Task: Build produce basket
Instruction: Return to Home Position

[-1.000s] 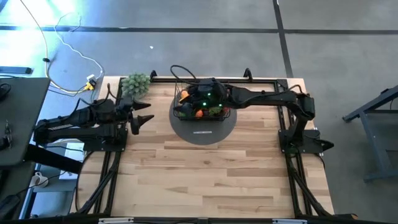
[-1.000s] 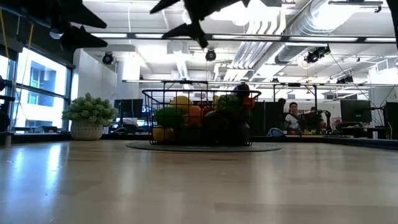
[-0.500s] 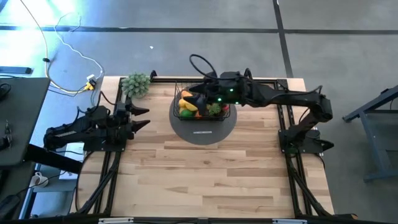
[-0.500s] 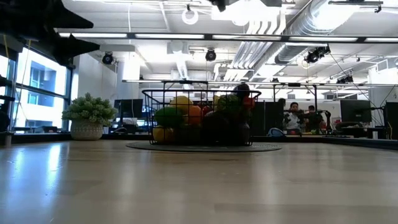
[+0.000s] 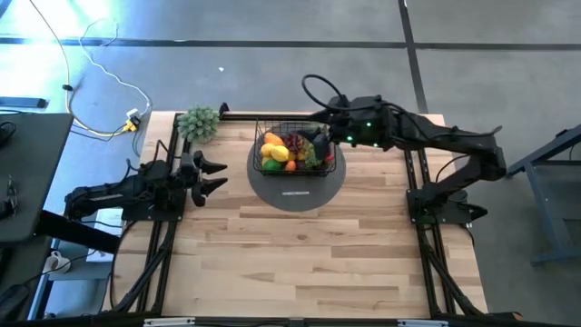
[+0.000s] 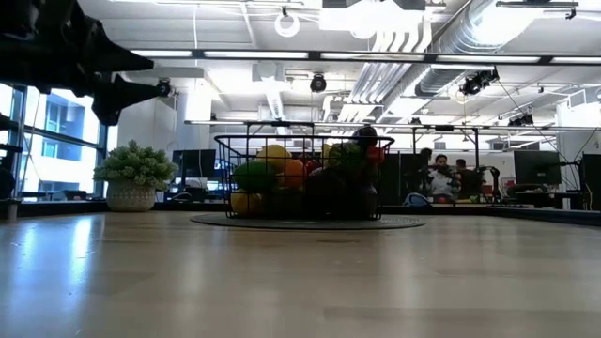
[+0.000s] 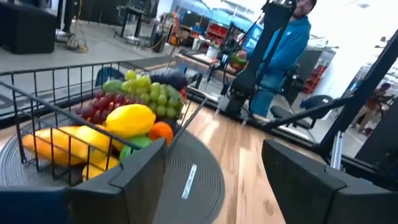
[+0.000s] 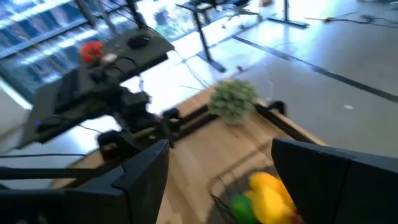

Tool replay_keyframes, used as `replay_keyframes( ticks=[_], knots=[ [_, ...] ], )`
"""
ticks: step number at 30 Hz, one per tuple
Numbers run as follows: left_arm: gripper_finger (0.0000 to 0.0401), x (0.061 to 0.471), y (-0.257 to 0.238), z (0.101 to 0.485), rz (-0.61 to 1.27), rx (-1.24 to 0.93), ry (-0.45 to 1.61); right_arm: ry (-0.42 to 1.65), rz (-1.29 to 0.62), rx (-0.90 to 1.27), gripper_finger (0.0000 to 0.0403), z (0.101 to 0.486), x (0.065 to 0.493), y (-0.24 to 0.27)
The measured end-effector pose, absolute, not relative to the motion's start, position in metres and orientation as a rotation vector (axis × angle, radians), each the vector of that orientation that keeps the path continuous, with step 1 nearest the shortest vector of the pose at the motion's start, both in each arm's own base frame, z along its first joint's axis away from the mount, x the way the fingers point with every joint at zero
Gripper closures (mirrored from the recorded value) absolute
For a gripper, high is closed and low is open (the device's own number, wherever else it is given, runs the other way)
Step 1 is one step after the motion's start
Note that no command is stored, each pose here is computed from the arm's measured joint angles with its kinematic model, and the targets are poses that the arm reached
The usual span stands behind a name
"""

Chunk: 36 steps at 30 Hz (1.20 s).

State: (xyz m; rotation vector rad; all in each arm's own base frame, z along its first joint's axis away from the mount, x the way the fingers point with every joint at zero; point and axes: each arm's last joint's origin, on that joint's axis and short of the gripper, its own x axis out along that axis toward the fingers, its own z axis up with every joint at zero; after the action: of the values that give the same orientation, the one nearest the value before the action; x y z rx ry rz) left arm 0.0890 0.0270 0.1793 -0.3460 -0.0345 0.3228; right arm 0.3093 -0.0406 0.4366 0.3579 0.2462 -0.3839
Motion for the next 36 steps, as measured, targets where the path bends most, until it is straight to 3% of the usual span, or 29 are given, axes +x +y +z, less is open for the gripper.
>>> replay_keyframes(
  ticks=[25,36],
  knots=[
    [0.0297,0.091,0.027,0.171,0.305,-0.310,-0.012,0.421,-0.586,0.140,0.0139,0.465,0.183,-0.040],
    [0.0300,0.091,0.027,0.171,0.318,-0.312,-0.015,0.205,-0.595,0.205,0.0139,0.391,0.129,-0.032]
  ],
)
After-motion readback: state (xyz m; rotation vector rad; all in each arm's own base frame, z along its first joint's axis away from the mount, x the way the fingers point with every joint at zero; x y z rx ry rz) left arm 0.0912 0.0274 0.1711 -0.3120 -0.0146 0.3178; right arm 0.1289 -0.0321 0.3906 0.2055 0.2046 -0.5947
